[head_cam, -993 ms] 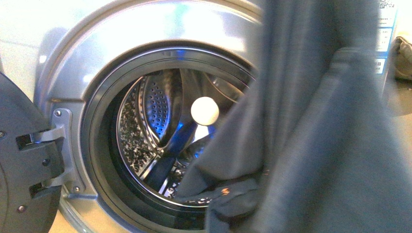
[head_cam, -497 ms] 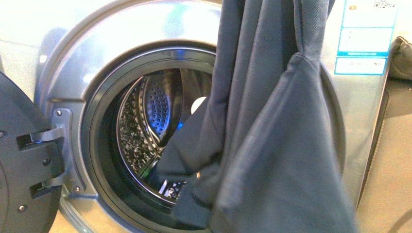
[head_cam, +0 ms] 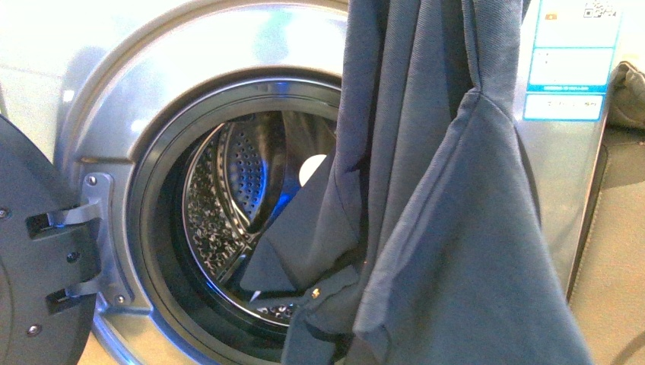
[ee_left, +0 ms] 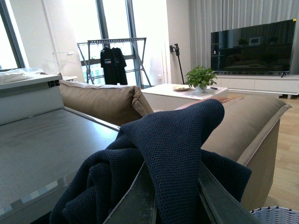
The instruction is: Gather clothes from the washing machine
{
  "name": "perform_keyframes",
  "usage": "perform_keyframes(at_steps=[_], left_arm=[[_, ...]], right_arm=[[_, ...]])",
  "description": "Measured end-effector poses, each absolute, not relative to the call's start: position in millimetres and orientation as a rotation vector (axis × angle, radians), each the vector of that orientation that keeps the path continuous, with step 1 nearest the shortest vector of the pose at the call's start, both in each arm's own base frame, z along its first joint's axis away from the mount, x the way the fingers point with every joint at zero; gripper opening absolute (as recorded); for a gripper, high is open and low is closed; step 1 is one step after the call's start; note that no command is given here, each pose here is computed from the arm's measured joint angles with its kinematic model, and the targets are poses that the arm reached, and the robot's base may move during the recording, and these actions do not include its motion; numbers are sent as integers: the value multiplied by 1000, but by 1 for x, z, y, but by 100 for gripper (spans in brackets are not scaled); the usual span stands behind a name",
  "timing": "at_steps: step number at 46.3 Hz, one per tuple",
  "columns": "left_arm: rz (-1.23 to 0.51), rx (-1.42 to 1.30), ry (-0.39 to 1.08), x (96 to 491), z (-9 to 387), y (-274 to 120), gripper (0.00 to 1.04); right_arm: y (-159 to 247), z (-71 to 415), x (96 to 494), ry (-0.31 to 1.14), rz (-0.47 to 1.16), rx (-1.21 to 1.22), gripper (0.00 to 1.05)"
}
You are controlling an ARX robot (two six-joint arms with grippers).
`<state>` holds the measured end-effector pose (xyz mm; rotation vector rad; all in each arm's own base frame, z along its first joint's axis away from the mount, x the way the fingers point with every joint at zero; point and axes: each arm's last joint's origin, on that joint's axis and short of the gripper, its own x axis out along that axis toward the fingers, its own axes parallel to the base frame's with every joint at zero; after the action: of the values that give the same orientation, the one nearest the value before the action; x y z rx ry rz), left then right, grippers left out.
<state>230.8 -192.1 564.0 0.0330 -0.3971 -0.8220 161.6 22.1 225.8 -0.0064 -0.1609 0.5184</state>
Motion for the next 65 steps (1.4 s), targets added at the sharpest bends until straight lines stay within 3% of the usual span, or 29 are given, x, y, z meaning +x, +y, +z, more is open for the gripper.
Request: perform_keyframes(at_steps=[4,11,21,36,65], left_arm=[[-822,33,-397,231,564,-192,11],[-822,33,-397,231,564,-192,11],[-822,33,-397,231,564,-192,11],[-822,33,-397,231,564,-192,11],[-820,33,-397,231,564,-192,11]], right_arm=[[34,228,187,-118,579,4,97],[51,251,214,-169,614,6,97],[65,276,237,-253,614,18,97],[86,279,283,-233,607,48,97],[136,279,311,-190,681,143,97]])
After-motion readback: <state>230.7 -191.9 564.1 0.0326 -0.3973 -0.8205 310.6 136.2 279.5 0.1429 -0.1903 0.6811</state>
